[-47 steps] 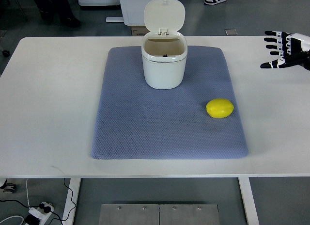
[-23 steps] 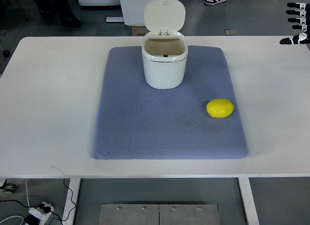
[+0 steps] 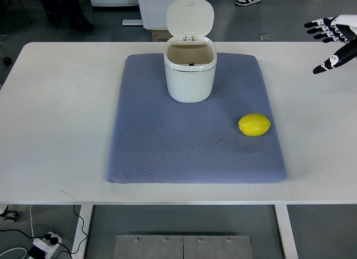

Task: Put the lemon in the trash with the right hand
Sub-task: 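Raise the right hand and swing it over the mat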

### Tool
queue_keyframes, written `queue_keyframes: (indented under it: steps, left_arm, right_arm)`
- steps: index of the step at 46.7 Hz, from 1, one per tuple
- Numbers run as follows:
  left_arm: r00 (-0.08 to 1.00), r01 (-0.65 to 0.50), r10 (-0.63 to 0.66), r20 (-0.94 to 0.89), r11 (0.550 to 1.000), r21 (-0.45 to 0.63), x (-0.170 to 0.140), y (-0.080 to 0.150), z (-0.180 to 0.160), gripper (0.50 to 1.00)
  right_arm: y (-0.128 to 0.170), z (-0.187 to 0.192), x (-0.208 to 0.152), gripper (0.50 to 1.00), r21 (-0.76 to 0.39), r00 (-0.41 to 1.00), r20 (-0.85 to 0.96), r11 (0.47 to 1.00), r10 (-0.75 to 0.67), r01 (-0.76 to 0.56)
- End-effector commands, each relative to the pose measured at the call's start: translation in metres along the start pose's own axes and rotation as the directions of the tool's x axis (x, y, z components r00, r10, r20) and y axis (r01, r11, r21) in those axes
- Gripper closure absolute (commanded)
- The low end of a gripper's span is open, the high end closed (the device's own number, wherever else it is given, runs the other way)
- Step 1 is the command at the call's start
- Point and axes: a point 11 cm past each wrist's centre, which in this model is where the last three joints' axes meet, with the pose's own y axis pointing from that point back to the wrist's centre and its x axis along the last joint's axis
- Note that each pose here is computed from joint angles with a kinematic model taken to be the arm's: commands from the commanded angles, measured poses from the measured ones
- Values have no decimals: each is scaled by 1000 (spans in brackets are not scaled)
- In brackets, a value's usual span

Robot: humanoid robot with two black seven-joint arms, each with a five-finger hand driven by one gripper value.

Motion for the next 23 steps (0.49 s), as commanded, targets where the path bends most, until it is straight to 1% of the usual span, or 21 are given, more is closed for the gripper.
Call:
queue_keyframes:
  steps: [1, 7, 11, 23]
  left_arm:
    - [1000, 2, -2, 1, 1000, -1, -1, 0, 0, 500]
    - [1000, 2, -2, 1, 1000, -1, -1, 0, 0, 500]
    - [1000, 1, -1, 2, 1000, 1, 0, 0, -1, 500]
    - [1000, 0, 0, 0, 1000, -1, 0, 0, 0, 500]
  right_arm:
    - [-1, -13, -4, 500, 36, 999, -19, 999, -38, 39]
    - [-2, -29, -9, 500, 79, 996, -29, 993, -88, 90]
    - [-2, -38, -8, 500, 93, 994, -36, 991, -98, 101]
    - [-2, -39, -7, 500, 96, 995, -7, 991, -97, 97]
